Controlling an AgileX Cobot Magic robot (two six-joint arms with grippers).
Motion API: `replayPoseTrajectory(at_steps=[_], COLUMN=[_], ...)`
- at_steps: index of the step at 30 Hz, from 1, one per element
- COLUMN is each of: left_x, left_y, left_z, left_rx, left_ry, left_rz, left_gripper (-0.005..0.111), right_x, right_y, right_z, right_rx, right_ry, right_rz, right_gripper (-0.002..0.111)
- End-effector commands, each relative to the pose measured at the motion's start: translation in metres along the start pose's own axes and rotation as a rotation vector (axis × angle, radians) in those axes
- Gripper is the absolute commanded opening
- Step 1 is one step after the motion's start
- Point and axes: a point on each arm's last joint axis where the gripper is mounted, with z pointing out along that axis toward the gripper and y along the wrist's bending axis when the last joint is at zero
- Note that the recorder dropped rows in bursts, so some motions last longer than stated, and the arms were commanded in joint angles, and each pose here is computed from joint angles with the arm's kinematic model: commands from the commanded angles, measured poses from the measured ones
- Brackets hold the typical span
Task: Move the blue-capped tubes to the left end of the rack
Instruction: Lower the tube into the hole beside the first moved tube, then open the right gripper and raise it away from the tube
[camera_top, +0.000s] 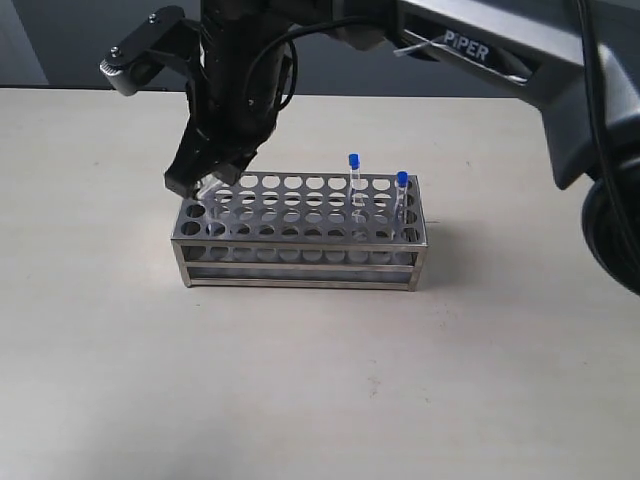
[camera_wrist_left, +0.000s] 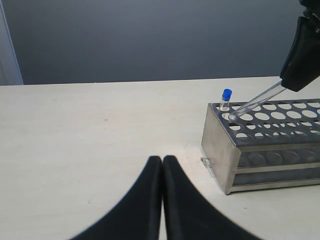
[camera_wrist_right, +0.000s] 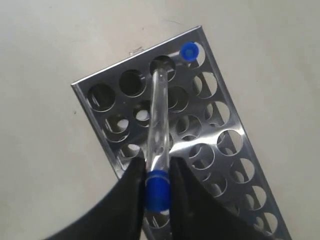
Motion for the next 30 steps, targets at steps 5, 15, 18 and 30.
replayPoseTrajectory(at_steps=[5, 15, 18, 30], left_x=[-0.002, -0.002, -0.002, -0.002], left_y=[-0.001, -0.001, -0.001, -0.001], left_z=[0.000, 0.000, 0.000, 0.000], left_rx=[0.011, 0.011, 0.011, 0.011], left_ry=[-0.008, -0.008, -0.008, -0.008], left_rz=[0.002, 0.002, 0.002, 0.002], left_gripper=[0.001, 0.001, 0.001, 0.001], right_x=[0.000, -0.005, -0.008, -0.009], right_y=[-0.006, -0.008, -0.008, -0.008], right_z=[-0.003, 0.004, 0.011, 0.022], right_rx=[0.049, 0.056, 0.047, 0.039], right_ry=[0.004, -0.015, -0.014, -0.009], right_rz=[-0.029, -0.072, -0.080, -0.084], right_gripper=[0.000, 0.000, 0.000, 0.000])
